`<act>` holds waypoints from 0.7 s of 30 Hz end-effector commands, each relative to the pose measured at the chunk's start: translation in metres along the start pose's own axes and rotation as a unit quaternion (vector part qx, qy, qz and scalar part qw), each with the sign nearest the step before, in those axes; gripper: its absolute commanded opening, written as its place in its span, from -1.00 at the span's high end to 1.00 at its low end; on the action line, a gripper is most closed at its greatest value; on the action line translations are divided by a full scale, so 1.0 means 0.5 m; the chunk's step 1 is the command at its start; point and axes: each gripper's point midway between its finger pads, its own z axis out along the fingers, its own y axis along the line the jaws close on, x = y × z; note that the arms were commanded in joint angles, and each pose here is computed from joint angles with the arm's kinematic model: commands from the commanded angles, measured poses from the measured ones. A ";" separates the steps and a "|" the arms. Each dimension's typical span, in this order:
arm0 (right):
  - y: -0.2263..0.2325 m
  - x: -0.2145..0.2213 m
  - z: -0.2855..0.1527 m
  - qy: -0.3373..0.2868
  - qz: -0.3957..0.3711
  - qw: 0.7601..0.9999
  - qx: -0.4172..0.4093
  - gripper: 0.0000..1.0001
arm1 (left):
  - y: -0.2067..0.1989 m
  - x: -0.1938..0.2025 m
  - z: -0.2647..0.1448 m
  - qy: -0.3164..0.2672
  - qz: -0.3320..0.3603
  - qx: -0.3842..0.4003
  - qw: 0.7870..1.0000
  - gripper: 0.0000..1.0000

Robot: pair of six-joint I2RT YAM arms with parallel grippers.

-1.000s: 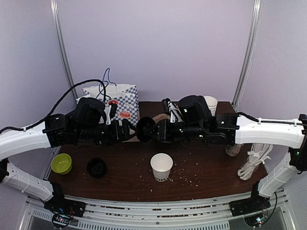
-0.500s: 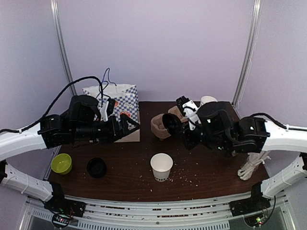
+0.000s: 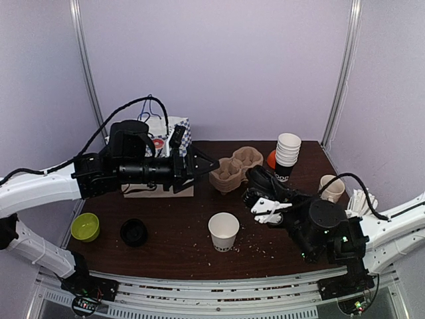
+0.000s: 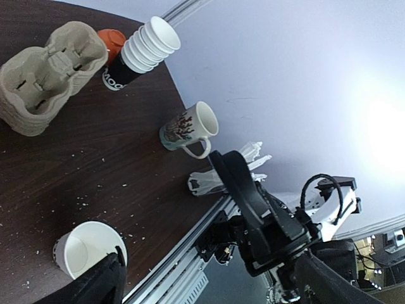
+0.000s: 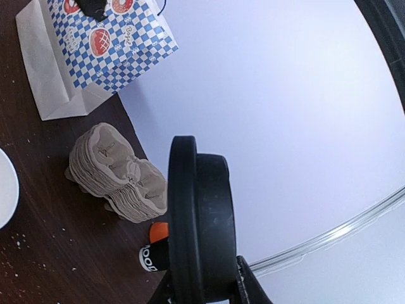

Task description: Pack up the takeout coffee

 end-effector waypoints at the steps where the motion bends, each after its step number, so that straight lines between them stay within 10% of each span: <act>1: -0.054 -0.023 -0.023 -0.012 -0.050 0.997 0.064 0.70 | -0.079 0.000 0.003 0.011 0.012 0.081 0.997 -0.93; 21: 0.023 -0.097 -0.040 -0.064 -0.125 0.987 0.073 0.67 | -0.090 0.069 0.056 0.101 0.010 0.133 0.986 -0.95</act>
